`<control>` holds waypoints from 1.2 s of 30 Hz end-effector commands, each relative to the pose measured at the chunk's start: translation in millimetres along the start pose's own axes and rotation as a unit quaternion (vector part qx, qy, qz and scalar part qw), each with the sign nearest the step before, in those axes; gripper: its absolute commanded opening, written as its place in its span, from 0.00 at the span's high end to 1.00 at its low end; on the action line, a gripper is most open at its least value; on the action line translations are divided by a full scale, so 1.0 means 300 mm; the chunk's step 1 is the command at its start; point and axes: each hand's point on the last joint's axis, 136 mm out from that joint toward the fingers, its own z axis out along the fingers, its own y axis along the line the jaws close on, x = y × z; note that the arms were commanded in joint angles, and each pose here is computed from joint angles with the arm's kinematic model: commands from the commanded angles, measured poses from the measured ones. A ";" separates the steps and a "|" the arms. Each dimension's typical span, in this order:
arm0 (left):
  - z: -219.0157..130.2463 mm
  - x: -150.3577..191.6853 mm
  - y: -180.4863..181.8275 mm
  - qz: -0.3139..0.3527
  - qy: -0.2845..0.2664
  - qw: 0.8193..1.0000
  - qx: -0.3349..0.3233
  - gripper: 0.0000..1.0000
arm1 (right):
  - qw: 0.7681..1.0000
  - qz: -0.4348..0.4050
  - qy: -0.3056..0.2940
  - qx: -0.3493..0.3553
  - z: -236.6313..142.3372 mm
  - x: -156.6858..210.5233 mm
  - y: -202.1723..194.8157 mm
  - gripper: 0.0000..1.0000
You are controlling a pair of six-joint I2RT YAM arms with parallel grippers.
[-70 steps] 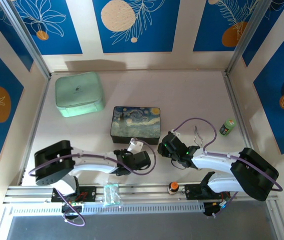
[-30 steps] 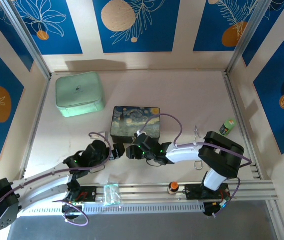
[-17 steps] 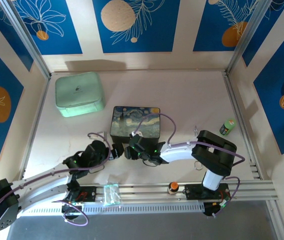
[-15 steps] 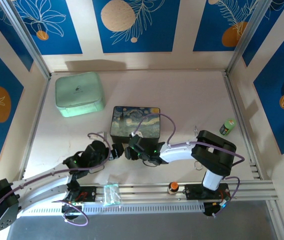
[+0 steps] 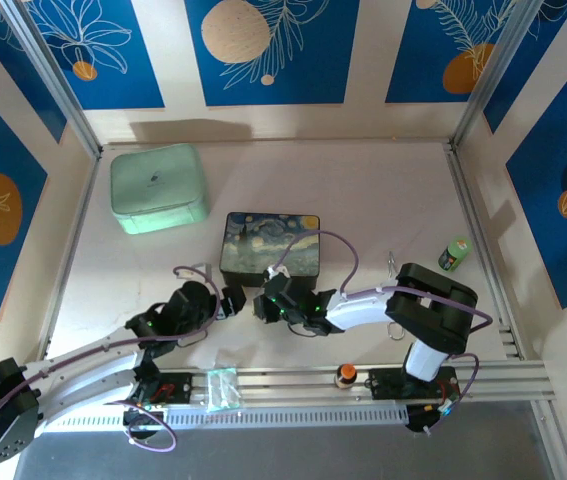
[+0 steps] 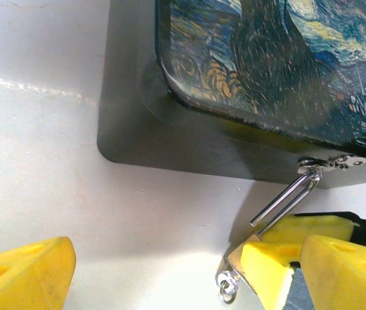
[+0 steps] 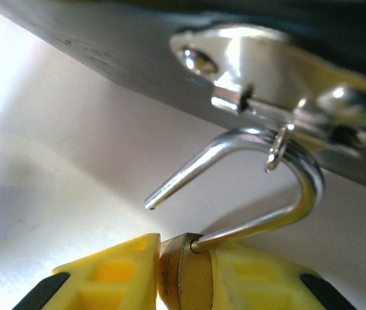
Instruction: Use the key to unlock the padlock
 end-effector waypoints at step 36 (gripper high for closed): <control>0.235 -0.205 0.184 0.157 -0.005 0.968 -0.194 0.24 | 0.970 0.185 -0.160 0.019 0.049 -0.011 -0.133 0.93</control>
